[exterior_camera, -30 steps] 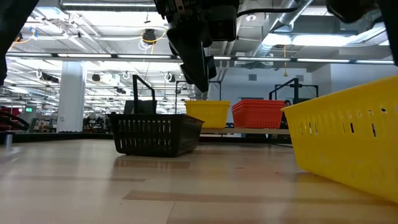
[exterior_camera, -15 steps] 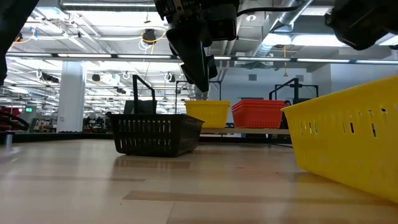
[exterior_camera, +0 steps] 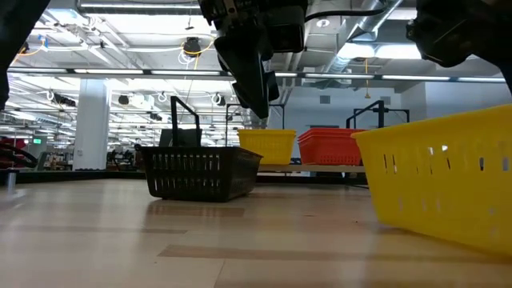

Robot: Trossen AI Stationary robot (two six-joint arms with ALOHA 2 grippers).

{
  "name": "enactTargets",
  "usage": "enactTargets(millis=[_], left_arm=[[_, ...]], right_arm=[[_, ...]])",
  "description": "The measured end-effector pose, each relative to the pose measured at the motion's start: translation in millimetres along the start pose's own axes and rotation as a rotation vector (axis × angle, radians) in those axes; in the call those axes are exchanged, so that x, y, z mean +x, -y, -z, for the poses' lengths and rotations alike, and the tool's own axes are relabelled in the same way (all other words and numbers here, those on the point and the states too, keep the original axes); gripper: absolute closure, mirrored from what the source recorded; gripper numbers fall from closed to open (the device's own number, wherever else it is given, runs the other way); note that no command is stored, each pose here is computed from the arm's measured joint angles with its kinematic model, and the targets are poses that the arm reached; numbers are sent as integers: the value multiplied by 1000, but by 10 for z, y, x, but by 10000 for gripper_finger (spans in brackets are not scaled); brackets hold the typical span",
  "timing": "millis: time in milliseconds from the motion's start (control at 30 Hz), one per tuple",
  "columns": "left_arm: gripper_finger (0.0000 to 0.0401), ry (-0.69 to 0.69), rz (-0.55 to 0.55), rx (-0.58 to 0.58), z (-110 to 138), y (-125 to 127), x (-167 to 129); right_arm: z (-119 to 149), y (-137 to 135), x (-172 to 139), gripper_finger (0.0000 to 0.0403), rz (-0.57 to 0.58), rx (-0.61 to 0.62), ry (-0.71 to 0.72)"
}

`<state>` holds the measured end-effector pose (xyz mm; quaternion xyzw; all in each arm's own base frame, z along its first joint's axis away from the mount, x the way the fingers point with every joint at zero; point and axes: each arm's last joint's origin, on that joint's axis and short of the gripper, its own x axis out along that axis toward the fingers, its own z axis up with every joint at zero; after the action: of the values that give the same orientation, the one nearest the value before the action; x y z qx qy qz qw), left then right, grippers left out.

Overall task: Stack baskets on shelf by color
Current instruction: Stack the yellow bin on top of the other stacked yellow bins on the shelf

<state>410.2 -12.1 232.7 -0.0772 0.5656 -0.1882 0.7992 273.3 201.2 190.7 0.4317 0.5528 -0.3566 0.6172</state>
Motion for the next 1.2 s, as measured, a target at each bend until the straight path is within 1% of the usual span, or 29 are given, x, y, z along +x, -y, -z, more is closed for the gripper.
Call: enactTargets(millis=[100, 200, 300, 467, 633, 833, 1100, 1200], left_arm=[[250, 0, 0, -3, 0, 0, 0], [250, 0, 0, -4, 0, 0, 0], [250, 0, 0, -10, 0, 0, 0], [250, 0, 0, -13, 0, 0, 0], [250, 0, 0, -13, 0, 0, 0], [250, 0, 0, -13, 0, 0, 0], [250, 0, 0, -13, 0, 0, 0], [250, 0, 0, -13, -1, 0, -1]], right_arm=[[1, -3, 1, 324, -3, 0, 0], [1, -4, 2, 304, -3, 0, 1], [0, -4, 2, 288, -3, -15, 3], [-34, -10, 3, 270, -11, -25, 48], [-85, -20, 7, 261, -12, -55, 67], [-153, -33, 10, 259, -7, -86, 70], [-167, -34, 14, 257, -4, -84, 71], [-149, -41, 126, 257, 27, -90, 74]])
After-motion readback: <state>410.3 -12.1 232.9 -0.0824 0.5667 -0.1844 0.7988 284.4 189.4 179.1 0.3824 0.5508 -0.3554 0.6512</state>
